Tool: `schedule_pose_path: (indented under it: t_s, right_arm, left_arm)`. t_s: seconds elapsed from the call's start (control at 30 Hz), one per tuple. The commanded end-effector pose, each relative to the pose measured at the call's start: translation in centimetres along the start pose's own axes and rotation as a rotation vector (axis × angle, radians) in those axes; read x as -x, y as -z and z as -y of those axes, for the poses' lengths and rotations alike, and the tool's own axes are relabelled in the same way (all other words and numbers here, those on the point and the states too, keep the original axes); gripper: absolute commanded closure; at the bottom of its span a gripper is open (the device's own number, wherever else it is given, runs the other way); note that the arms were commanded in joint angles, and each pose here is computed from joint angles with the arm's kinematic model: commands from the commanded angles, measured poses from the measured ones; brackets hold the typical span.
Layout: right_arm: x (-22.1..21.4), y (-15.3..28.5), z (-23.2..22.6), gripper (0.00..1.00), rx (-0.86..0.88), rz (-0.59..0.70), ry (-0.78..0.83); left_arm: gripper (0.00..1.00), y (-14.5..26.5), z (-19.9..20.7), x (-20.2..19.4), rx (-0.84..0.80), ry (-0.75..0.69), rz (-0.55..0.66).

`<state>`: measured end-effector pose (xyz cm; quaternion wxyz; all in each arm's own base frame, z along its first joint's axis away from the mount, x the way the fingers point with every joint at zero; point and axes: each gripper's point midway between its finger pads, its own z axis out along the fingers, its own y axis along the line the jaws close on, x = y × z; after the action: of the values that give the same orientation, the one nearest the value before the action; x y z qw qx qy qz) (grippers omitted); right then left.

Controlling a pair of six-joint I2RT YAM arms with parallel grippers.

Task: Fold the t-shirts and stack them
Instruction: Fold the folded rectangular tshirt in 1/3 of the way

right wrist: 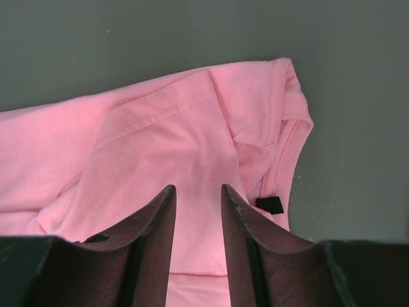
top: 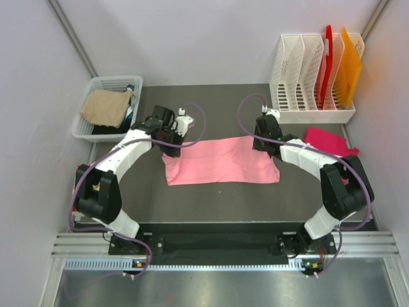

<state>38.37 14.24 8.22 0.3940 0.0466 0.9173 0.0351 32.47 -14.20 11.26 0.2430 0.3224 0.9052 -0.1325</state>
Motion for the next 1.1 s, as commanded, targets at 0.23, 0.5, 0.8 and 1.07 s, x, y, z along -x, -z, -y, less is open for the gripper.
schedule_pose_path:
  t_s: [0.23,0.5,0.8,1.07]
  right_arm:
    - [2.1,1.2,-0.5,0.65,0.031,0.073,-0.026]
    - [2.0,1.4,-0.2,0.65,0.024,0.075,-0.024]
    - [2.0,1.2,-0.2,0.65,0.018,0.076,-0.020]
    - [2.0,1.6,-0.2,0.65,0.014,0.082,-0.016]
  left_arm:
    - [1.00,-4.0,3.5,2.9,0.020,-0.027,-0.018]
    - [1.00,-4.9,4.2,5.8,0.002,-0.023,0.018]
    - [1.00,-6.0,6.3,6.9,-0.027,-0.042,0.034]
    - [1.00,-8.1,7.5,7.6,-0.055,-0.045,0.025]
